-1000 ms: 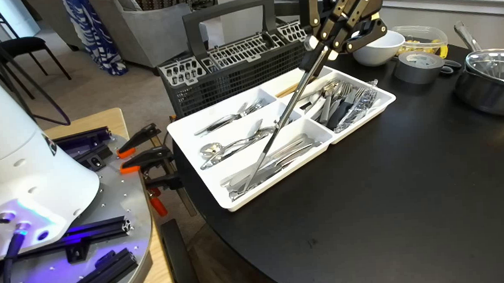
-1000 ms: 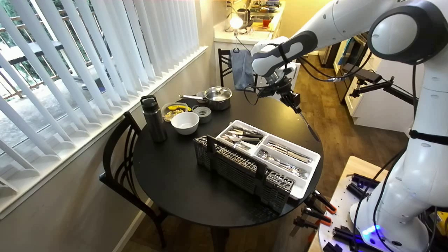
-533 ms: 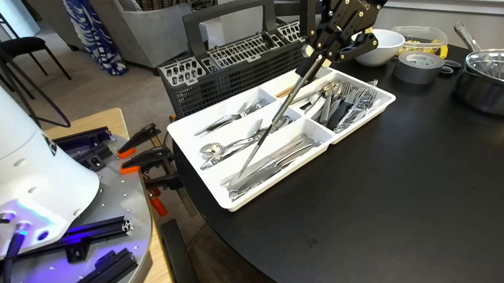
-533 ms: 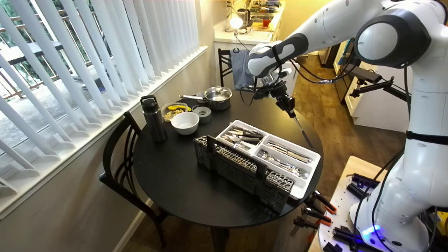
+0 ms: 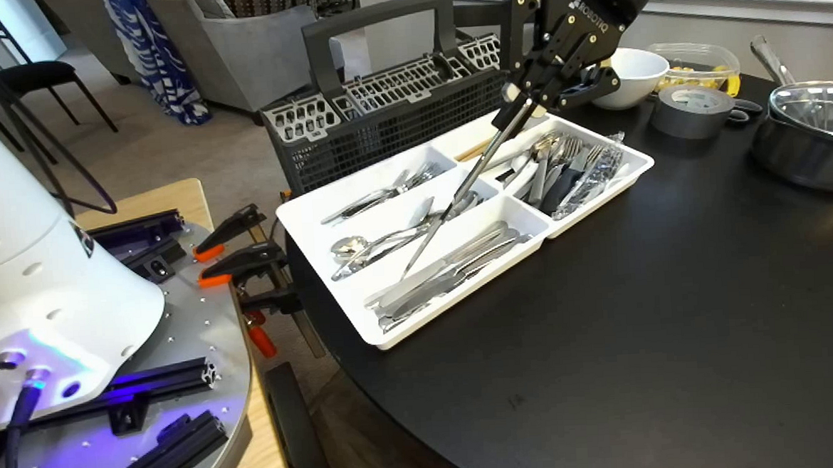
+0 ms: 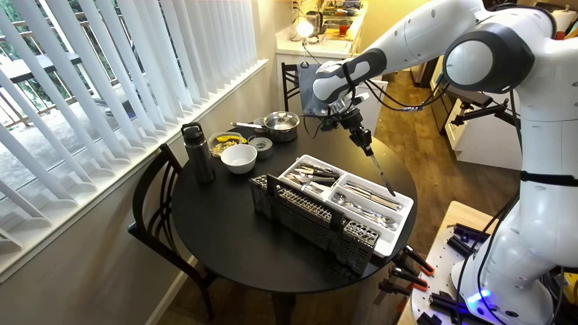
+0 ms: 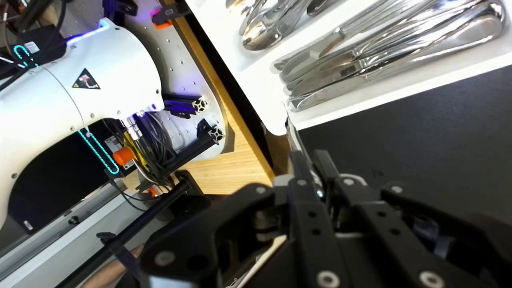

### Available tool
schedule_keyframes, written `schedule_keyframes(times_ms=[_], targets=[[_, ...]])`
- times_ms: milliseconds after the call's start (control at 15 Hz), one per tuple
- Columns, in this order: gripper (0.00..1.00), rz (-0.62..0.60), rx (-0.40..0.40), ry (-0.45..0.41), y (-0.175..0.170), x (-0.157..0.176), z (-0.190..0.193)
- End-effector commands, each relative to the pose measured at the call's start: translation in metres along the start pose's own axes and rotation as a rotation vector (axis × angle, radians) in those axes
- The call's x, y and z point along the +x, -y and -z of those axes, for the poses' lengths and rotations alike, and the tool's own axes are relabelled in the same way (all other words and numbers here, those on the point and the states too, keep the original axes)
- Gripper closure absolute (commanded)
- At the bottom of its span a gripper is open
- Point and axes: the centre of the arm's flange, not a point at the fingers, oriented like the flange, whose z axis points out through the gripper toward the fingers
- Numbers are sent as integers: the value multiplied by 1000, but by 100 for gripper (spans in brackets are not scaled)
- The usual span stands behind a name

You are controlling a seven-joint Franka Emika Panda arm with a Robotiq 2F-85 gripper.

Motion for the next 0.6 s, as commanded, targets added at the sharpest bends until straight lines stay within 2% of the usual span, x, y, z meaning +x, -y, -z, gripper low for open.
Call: schedule_keyframes(times_ms=[0, 533], targets=[[98, -17, -30, -3, 5, -14, 4], [98, 1, -47, -35, 12, -31, -1]])
